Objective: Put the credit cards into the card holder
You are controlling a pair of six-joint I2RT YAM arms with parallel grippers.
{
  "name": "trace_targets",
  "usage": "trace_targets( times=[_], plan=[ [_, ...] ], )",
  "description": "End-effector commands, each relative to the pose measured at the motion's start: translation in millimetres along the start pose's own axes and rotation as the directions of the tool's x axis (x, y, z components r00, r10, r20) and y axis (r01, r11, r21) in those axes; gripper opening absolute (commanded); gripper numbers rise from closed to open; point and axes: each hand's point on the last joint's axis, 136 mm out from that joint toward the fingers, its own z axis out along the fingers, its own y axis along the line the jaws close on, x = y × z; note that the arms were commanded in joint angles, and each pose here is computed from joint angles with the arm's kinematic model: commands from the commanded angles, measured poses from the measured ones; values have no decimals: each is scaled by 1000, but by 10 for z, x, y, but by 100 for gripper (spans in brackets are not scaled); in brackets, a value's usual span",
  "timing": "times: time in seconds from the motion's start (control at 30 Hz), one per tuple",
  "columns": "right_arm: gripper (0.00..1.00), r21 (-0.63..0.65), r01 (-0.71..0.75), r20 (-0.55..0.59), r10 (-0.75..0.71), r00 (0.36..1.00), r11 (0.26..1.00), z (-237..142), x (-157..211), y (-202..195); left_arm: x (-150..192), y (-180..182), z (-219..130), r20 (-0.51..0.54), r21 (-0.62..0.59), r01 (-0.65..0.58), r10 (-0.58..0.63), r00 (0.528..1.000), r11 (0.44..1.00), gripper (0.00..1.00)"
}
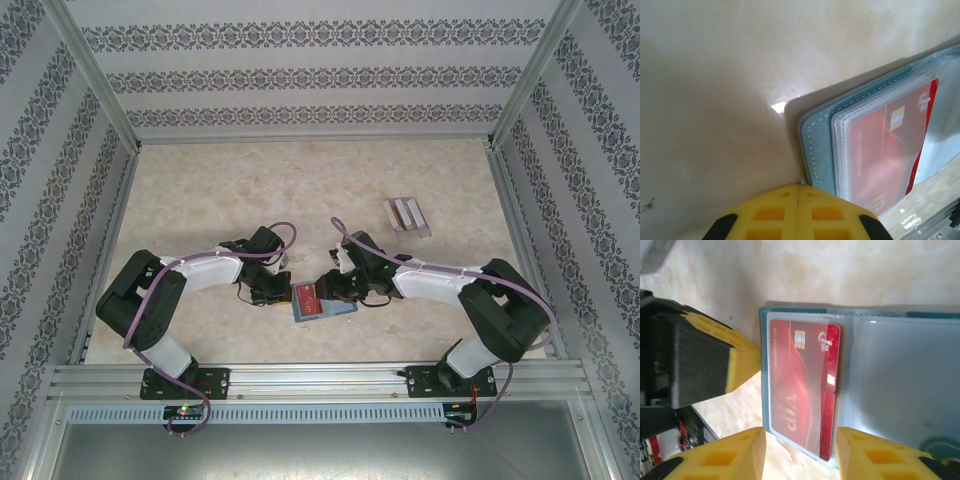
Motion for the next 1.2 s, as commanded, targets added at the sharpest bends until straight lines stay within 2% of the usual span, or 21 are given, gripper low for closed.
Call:
trace_targets(
  times=[0.0, 0.1, 0.23, 0.37, 0.4, 0.43, 0.47, 0.53, 0.6, 0.7, 0.8, 0.93, 1.17],
  plan=[
    [45, 72, 34, 42, -37, 998, 997, -199, 14, -156, -132, 10, -32, 75, -3, -23, 23, 997, 1000, 0],
    [48, 207, 66, 76, -83, 994, 976, -396, -12, -356, -157, -29, -129, 97, 7, -39, 38, 995, 999, 0],
    [53, 391, 138, 83, -185, 979, 910, -575, -60, -513, -170, -76, -240, 121, 25, -45, 42, 992, 999, 16],
    [57, 498, 189, 43, -242, 969, 847, -545, -86, -572, -168, -68, -305, 131, 25, -42, 38, 991, 999, 18],
    [62, 519, 209, 27, -260, 965, 829, -499, -95, -566, -163, -60, -318, 135, 26, -38, 34, 990, 999, 19],
    [77, 532, 234, 15, -285, 958, 814, -452, -105, -538, -160, -61, -324, 137, 32, -37, 32, 990, 999, 27],
    [82, 544, 252, 9, -306, 952, 800, -413, -118, -519, -141, -62, -314, 134, 39, -41, 35, 990, 998, 33],
    [84, 580, 290, -10, -350, 937, 761, -332, -152, -513, -126, -48, -312, 133, 39, -46, 41, 990, 998, 44],
    [83, 634, 290, -23, -358, 933, 717, -308, -195, -583, -121, -27, -312, 130, 33, -41, 36, 991, 999, 47],
    [79, 695, 280, -26, -367, 930, 662, -313, -229, -712, -111, -42, -284, 128, 54, -42, 34, 991, 998, 49],
    [72, 720, 264, -20, -362, 932, 642, -365, -218, -784, -103, -44, -260, 114, 59, -39, 32, 993, 998, 49],
    [59, 699, 245, 18, -359, 933, 672, -451, -194, -766, -114, -78, -219, 117, 90, -43, 32, 993, 995, 48],
    [36, 602, 186, 80, -290, 954, 777, -507, -149, -780, -109, -69, -134, 104, 96, -36, 26, 994, 995, 49]
  ],
)
